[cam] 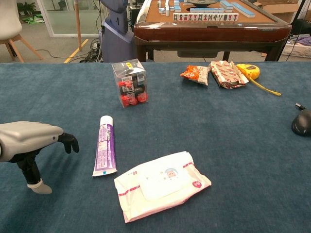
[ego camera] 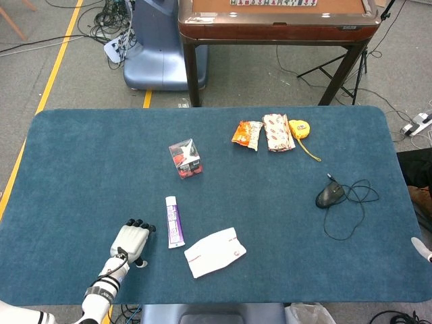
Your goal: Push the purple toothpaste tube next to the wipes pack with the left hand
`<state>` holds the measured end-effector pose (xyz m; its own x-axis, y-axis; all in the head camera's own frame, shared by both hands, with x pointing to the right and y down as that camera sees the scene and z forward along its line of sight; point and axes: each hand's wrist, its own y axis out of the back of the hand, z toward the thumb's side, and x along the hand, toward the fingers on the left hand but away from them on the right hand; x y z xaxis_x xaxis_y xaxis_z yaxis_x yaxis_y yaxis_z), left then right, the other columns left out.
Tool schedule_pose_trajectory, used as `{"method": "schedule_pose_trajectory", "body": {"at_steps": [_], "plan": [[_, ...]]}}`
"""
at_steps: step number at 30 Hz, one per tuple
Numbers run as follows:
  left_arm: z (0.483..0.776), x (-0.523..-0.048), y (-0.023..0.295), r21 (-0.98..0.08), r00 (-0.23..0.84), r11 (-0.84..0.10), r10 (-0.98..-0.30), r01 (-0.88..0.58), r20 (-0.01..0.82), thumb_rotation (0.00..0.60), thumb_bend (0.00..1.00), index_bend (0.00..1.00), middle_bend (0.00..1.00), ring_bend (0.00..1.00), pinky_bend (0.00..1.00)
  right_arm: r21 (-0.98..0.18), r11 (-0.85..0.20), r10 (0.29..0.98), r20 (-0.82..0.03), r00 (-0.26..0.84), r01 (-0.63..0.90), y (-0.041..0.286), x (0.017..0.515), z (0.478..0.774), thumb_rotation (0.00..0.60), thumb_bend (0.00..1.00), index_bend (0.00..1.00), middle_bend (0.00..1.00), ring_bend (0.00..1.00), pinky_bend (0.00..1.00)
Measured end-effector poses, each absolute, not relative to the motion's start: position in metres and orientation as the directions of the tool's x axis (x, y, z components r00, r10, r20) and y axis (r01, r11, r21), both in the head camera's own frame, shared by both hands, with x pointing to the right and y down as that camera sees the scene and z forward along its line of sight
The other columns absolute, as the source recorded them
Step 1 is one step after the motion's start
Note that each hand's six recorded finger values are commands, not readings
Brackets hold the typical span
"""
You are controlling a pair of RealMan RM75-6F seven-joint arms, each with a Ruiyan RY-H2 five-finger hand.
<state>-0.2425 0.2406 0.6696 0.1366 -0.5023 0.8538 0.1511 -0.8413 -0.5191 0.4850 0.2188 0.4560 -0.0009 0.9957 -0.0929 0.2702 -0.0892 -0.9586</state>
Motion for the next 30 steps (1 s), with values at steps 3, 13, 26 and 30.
{"method": "schedule_pose_trajectory", "body": {"at_steps": [3,13,26,30], "plan": [[0.668,-0.239,0.243,-0.52,0.148,-0.841,-0.501,0.152,0.853,0.6,0.0,0.23,0.24,0.12,0.09,-0.958,-0.088,0.996,-0.092,-0.001,0.271,0.219,0.485,0.456,0.6,0.0,0.3,0.43,0.3,0.36],[0.671,-0.224,0.246,-0.526,0.187,-0.839,-0.499,0.142,0.846,0.6,0.0,0.22,0.24,0.12,0.09,-0.957,-0.081,0.996,-0.086,-0.006,0.279,0.219,0.488,0.453,0.6,0.0,0.3,0.43,0.3,0.36],[0.674,-0.206,0.25,-0.51,0.231,-0.852,-0.475,0.121,0.849,0.6,0.0,0.2,0.23,0.12,0.09,-0.954,-0.065,0.997,-0.072,-0.013,0.292,0.22,0.491,0.449,0.6,0.0,0.3,0.43,0.3,0.36],[0.674,-0.202,0.251,-0.508,0.242,-0.853,-0.471,0.122,0.848,0.6,0.0,0.19,0.23,0.12,0.09,-0.953,-0.06,0.998,-0.068,-0.017,0.296,0.221,0.492,0.447,0.6,0.0,0.3,0.43,0.3,0.36]]}}
